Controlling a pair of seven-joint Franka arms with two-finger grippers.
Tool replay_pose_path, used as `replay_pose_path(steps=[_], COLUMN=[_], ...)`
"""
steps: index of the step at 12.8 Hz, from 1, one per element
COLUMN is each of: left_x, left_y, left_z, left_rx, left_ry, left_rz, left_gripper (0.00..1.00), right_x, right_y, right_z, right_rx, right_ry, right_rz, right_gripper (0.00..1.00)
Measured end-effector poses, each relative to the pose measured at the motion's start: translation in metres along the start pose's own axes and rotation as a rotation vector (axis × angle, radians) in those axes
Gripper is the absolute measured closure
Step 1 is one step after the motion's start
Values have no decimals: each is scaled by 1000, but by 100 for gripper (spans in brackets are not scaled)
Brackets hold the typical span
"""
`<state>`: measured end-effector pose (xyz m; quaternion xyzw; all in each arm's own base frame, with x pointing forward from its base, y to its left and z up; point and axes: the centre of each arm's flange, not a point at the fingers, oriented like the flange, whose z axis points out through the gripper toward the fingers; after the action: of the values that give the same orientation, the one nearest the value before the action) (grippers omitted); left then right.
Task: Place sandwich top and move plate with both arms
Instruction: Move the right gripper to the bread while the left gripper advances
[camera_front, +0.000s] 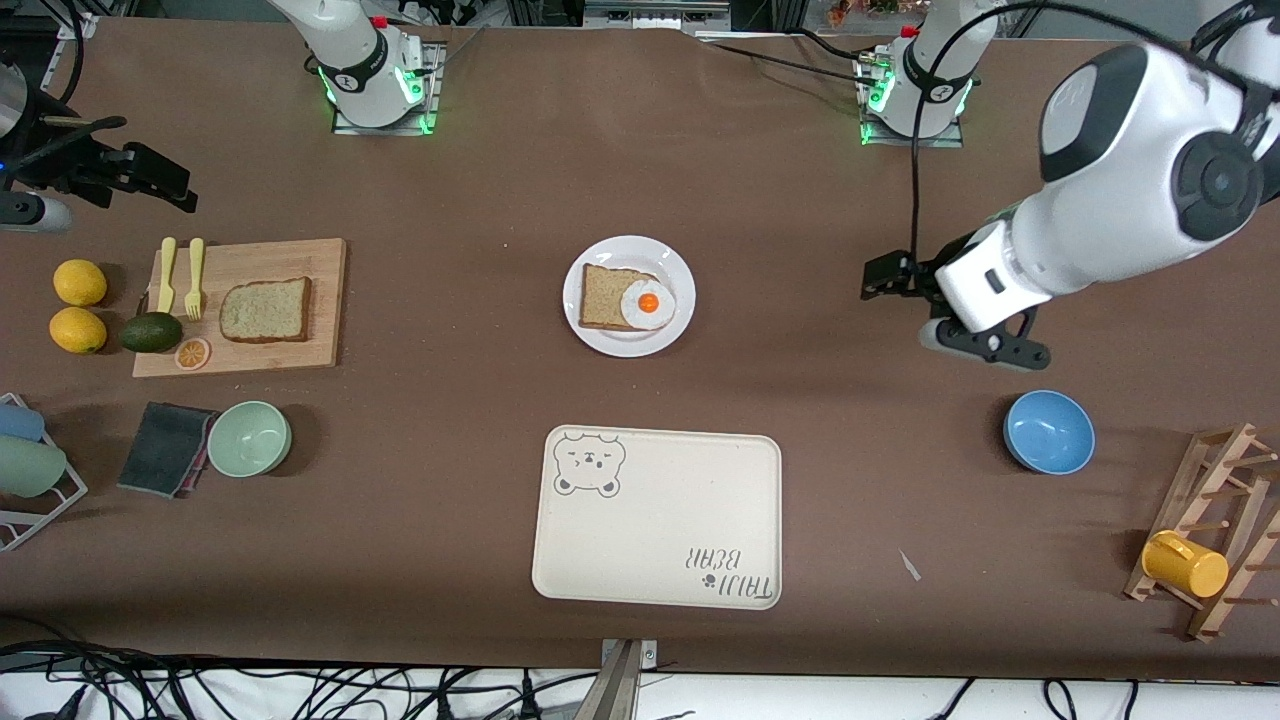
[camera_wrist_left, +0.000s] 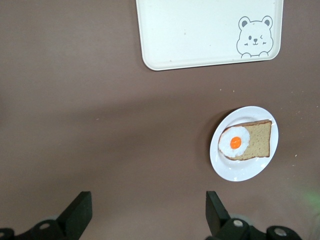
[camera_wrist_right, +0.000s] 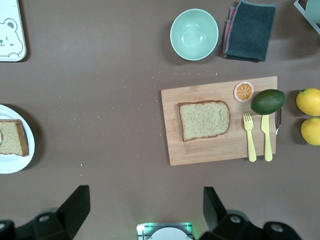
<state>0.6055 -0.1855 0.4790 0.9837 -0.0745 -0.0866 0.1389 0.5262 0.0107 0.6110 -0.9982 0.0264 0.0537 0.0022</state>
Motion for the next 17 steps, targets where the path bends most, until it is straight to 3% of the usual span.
replay_pose_path(steps=[2, 5, 7, 11, 14, 17], left_x=[15, 23, 24, 28, 29, 27], left_y=[14, 32, 33, 22, 15, 17], left_z=[37, 71, 72, 56, 47, 47], left_rx=[-10, -14, -15, -21, -23, -23], left_ry=[-17, -40, -40, -11, 3, -5], left_rz=[22, 50, 51, 38, 30, 44], left_gripper=[0, 0, 0, 0, 0, 0], right_x=[4, 21, 32, 39, 46, 49], right_y=[-1, -14, -36, -71, -82, -89], right_z=[7, 38, 64, 91, 128, 179], right_rx=[-1, -23, -115, -279, -366, -416], right_ry=[-13, -75, -118, -147, -172, -157], right_rz=[-3, -35, -86, -161, -110, -94], right_gripper=[0, 0, 0, 0, 0, 0])
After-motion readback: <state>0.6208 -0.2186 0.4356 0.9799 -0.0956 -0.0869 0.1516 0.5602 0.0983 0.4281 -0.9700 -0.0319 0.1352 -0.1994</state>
